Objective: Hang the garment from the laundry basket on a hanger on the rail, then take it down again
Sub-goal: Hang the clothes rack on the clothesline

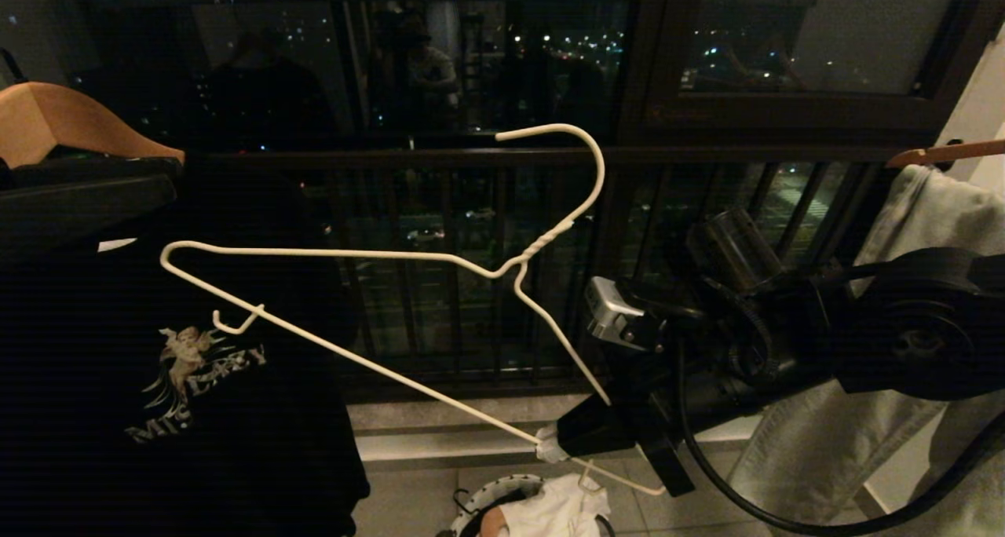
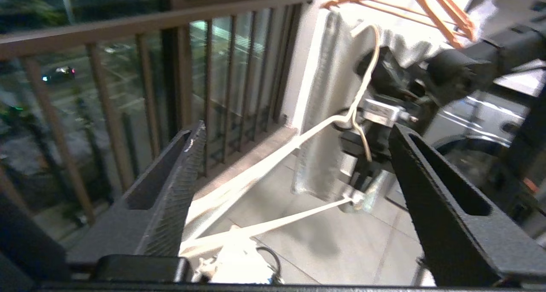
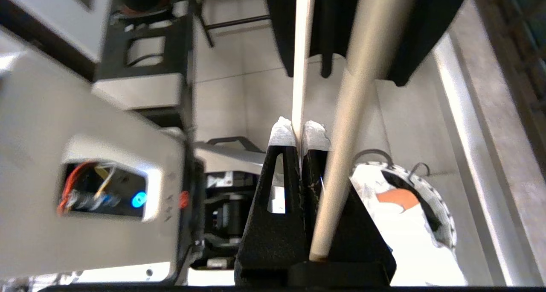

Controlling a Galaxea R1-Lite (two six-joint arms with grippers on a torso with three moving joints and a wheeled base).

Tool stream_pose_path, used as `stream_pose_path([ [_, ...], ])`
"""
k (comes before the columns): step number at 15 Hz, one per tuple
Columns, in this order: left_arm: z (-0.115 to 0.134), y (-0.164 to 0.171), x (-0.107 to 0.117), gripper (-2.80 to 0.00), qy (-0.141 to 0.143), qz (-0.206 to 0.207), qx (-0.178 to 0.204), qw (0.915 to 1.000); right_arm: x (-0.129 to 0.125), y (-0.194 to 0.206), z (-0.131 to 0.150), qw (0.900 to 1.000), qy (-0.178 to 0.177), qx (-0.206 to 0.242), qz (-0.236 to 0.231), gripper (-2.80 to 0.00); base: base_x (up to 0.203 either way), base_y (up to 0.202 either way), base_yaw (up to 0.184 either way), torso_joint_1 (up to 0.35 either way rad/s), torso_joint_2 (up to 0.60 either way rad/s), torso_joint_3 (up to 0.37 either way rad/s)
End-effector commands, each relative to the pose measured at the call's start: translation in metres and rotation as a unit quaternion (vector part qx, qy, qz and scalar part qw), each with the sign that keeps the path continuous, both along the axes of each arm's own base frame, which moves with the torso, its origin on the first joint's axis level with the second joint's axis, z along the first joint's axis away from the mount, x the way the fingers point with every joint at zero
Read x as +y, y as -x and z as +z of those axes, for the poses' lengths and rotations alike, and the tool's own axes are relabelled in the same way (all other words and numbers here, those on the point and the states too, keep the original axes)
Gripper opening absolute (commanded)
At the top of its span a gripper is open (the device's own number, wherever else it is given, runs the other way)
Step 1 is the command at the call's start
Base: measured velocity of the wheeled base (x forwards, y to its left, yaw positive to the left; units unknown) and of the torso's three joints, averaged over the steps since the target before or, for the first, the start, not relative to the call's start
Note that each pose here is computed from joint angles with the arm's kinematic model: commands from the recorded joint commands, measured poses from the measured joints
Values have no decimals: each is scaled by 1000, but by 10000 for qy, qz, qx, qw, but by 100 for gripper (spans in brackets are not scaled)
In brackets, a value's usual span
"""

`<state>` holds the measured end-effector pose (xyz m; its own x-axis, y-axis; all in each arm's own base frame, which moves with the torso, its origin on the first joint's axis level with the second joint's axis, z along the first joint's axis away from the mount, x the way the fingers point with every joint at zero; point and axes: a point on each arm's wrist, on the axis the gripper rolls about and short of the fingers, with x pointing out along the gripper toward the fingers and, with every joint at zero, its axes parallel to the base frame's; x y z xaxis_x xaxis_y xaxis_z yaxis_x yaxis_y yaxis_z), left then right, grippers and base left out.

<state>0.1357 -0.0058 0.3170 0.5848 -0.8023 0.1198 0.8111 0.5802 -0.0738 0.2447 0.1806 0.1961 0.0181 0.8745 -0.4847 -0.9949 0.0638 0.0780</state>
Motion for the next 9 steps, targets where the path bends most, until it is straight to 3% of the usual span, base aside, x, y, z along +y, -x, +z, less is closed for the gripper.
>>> stream_pose_path([
  [1,0,-2,0,0,17,49,4,10000,-12,7,4,10000,-24,-38,-82,-280,0,0,0,0,0,0],
  [2,0,-2,0,0,18,55,2,10000,-17,9,3,9999,-13,-24,-157,-280,0,0,0,0,0,0],
  [3,1,-1,0,-280,17,54,-46,10000,-23,11,3,9997,1,7,-228,-280,0,0,0,0,0,0],
  [9,6,3,0,-280,59,55,-180,9998,-46,38,31,9930,-179,323,-1120,-280,0,0,0,0,0,0],
])
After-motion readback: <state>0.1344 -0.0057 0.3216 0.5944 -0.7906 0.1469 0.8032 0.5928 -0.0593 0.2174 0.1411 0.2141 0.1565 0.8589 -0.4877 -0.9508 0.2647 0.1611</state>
